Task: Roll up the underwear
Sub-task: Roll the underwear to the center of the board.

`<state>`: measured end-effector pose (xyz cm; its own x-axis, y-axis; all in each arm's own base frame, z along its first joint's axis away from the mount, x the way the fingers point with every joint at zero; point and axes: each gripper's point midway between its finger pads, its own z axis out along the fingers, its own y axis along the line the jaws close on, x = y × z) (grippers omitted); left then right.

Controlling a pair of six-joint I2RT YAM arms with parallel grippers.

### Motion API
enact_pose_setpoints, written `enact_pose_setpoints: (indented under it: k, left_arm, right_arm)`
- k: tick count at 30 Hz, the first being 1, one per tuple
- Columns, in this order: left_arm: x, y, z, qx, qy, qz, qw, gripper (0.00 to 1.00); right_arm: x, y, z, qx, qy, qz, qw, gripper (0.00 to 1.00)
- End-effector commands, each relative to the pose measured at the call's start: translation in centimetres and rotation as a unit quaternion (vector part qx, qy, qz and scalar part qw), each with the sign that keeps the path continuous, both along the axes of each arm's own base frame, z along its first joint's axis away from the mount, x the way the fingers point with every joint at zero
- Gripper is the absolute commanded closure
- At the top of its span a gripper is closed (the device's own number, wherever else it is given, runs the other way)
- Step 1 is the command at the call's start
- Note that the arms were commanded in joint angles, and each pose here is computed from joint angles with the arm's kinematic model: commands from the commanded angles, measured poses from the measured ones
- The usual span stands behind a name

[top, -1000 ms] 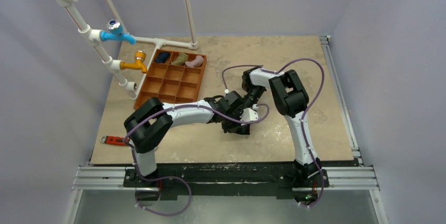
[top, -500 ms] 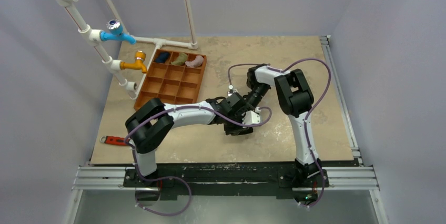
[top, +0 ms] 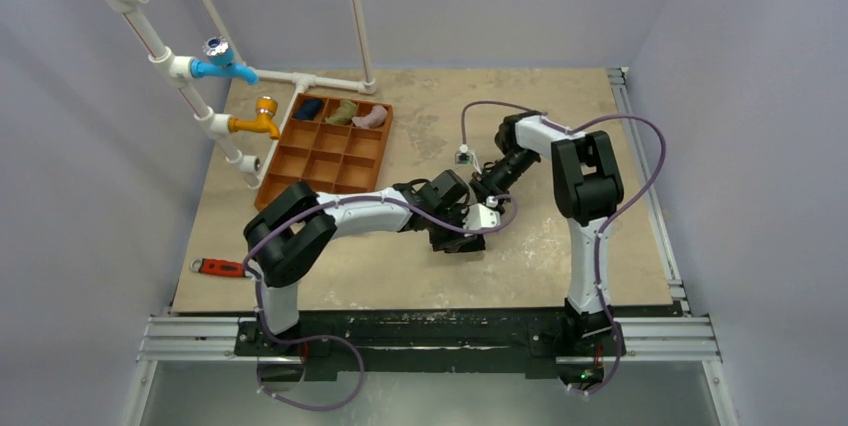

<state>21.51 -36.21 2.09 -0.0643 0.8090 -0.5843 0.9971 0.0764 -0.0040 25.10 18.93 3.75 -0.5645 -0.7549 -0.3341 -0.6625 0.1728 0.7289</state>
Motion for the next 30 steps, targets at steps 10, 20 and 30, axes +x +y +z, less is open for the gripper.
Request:
enact_pose_setpoints:
  k: [10, 20, 30]
  left_arm:
    - [-1.6, 3.1, -3.6, 0.066, 0.142, 0.007, 0.988, 1.00]
    - [-0.5, 3.1, -3.3, 0.054, 0.281, 0.042, 0.957, 1.00]
    - [-0.1, 2.9, -3.2, 0.055, 0.419, 0.066, 0.904, 1.00]
  right_arm:
    - [2.0, -3.5, 3.2, 0.049, -0.079, -0.054, 0.994, 0.43]
    - [4.7, -5.6, 5.8, 0.033, -0.182, -0.154, 0.971, 0.43]
    - [5.0, -6.6, 6.8, -0.024, -0.317, -0.176, 0.931, 0.41]
